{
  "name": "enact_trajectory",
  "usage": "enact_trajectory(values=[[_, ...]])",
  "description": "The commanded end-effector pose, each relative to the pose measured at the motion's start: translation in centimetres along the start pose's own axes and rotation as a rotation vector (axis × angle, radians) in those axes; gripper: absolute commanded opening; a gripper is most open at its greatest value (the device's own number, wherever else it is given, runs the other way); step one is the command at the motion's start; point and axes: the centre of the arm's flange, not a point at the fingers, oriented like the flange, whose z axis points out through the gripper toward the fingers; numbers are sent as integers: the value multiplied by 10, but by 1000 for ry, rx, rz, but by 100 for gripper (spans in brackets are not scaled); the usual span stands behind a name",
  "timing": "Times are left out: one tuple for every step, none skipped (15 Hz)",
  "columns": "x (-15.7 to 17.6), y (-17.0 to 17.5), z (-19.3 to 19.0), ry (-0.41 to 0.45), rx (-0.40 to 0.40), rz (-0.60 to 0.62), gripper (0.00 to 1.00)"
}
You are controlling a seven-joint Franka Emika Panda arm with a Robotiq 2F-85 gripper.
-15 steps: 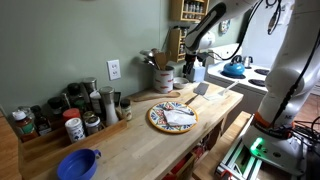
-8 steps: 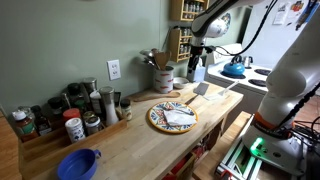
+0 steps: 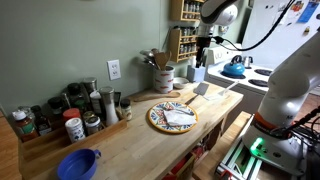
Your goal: Move the dinner spoon from the paper towel to the white bowl
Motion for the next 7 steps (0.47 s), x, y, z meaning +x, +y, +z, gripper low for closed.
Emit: enact_trajectory(values=[[-2,-4,-1,3,-3,-19,100],[-3,-7,-1,4,-4,-28,100],[-4,-8,-1,5,-5,-32,100],[-4,-8,-1,5,-5,-34,100],[-4,-8,-1,5,-5,-36,100],[-5,-8,-1,5,-5,-38,100],[-5,-7,-1,5,-5,-39,100]])
